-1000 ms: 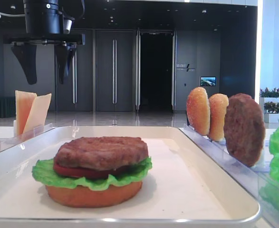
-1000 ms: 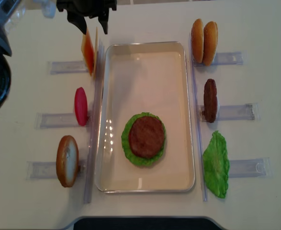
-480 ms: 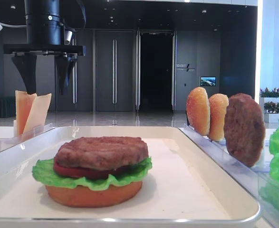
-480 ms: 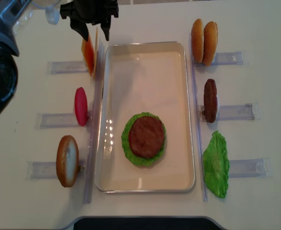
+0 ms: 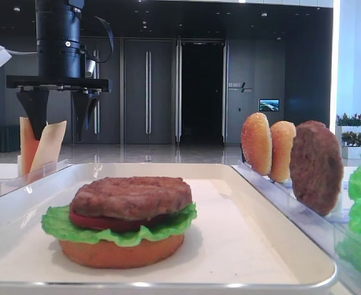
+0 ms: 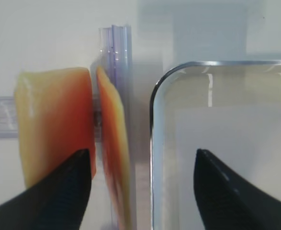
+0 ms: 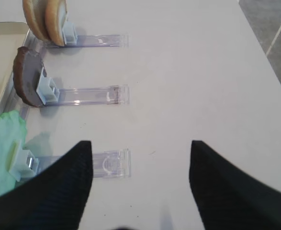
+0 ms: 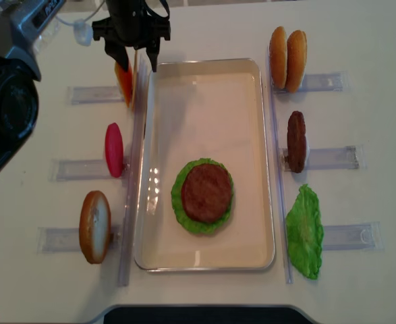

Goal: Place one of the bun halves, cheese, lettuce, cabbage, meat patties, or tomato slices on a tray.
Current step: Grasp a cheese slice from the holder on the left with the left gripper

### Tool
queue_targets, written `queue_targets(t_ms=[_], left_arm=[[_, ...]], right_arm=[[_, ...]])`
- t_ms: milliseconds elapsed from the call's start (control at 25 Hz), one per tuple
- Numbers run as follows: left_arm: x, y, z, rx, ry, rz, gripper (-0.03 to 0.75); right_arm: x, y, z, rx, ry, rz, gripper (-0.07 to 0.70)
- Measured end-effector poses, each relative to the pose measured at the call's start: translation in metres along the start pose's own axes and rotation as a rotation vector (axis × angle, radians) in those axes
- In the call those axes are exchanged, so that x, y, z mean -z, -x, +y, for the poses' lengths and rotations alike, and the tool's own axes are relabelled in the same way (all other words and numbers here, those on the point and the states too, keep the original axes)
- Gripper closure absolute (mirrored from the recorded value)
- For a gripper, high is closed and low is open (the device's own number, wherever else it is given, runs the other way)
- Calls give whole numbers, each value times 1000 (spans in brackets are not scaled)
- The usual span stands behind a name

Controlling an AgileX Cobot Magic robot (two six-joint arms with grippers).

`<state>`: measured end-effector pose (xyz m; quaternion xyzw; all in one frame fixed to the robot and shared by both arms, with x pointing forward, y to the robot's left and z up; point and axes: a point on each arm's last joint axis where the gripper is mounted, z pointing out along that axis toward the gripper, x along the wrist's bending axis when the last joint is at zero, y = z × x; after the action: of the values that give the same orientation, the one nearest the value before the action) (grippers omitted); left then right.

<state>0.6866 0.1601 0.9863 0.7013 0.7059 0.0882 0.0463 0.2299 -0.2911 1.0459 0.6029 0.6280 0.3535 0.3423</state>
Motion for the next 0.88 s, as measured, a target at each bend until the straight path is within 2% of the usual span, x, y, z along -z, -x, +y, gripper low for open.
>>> queue_targets(t_ms=[120,360,680,880], left_arm=[[-1,0,0,0,0,0,237],[-1,0,0,0,0,0,398],[-1,0,0,-12,0,0,461],[-1,1,0,-16,-1,-5,568]], right_arm=[[0,0,0,0,0,0,182],[0,0,0,0,0,0,182],[0,0,0,0,0,0,182],[0,0,0,0,0,0,182]])
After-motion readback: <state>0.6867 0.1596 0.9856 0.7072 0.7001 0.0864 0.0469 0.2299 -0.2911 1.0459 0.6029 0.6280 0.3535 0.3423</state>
